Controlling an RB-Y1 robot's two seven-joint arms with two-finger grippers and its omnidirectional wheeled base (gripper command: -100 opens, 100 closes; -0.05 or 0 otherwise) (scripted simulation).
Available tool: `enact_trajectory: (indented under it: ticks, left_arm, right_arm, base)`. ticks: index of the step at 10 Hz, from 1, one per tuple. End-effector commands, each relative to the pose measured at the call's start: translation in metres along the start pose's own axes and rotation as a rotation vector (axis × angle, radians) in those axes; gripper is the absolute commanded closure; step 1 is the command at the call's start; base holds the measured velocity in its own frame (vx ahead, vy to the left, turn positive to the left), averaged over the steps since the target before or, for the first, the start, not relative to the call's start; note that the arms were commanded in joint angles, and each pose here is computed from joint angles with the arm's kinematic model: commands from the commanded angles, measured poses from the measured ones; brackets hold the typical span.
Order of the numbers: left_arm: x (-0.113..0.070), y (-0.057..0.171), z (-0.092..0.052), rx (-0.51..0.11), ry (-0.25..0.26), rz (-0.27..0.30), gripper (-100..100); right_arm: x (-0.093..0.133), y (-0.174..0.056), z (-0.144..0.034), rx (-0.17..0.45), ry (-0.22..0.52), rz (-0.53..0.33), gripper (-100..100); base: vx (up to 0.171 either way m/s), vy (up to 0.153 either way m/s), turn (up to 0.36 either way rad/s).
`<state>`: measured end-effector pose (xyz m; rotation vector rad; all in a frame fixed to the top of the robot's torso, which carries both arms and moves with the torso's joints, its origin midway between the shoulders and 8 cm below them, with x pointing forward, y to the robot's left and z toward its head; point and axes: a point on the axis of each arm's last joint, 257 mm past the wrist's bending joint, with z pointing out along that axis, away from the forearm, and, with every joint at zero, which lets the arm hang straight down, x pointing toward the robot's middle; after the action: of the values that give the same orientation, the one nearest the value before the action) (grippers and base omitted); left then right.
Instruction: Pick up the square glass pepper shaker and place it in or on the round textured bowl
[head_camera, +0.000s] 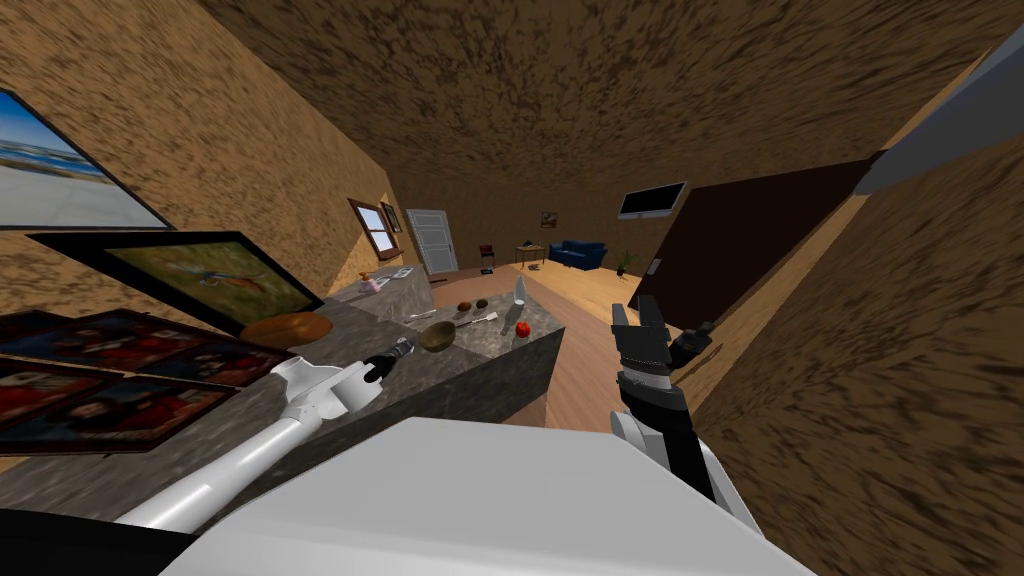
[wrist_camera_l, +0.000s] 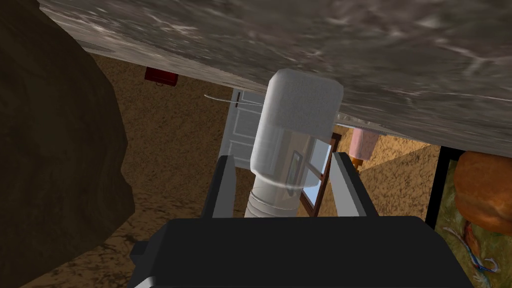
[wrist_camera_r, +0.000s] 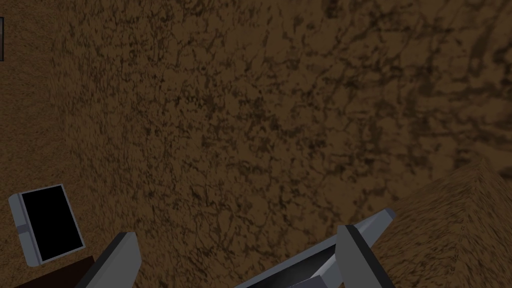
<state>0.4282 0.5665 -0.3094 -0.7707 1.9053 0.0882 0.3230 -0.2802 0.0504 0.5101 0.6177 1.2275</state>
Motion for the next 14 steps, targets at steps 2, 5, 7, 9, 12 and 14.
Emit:
enact_trajectory:
  ticks: [2, 5, 7, 9, 12, 14]
  left_arm:
    - [-0.001, -0.001, 0.0, 0.002, -0.002, 0.001, 100]
    - [-0.001, 0.0, 0.0, 0.001, -0.002, 0.001, 0]
    - [-0.002, -0.002, -0.002, 0.004, 0.001, 0.003, 100]
    - [-0.021, -0.001, -0.004, -0.011, -0.024, 0.019, 100]
    - [-0.062, 0.0, -0.01, -0.042, -0.078, 0.057, 100]
    - [-0.091, -0.002, -0.017, -0.063, -0.118, 0.086, 100]
  right_arm:
    - [0.0, 0.0, 0.0, 0.0, 0.0, 0.0, 0]
    - [0.0, 0.0, 0.0, 0.0, 0.0, 0.0, 0]
    - [0.0, 0.0, 0.0, 0.0, 0.0, 0.0, 0]
    - [0.0, 0.0, 0.0, 0.0, 0.0, 0.0, 0]
    - [0.0, 0.0, 0.0, 0.0, 0.0, 0.0, 0]
    - [0.0, 0.0, 0.0, 0.0, 0.0, 0.0, 0]
  base:
    - [0.0, 0.0, 0.0]
    - [0.0, 0.0, 0.0]
    - [0.006, -0.006, 0.019]
    - [-0.01, -0.027, 0.026]
    - [-0.058, -0.13, 0.056]
    - [-0.04, -0.125, 0.051]
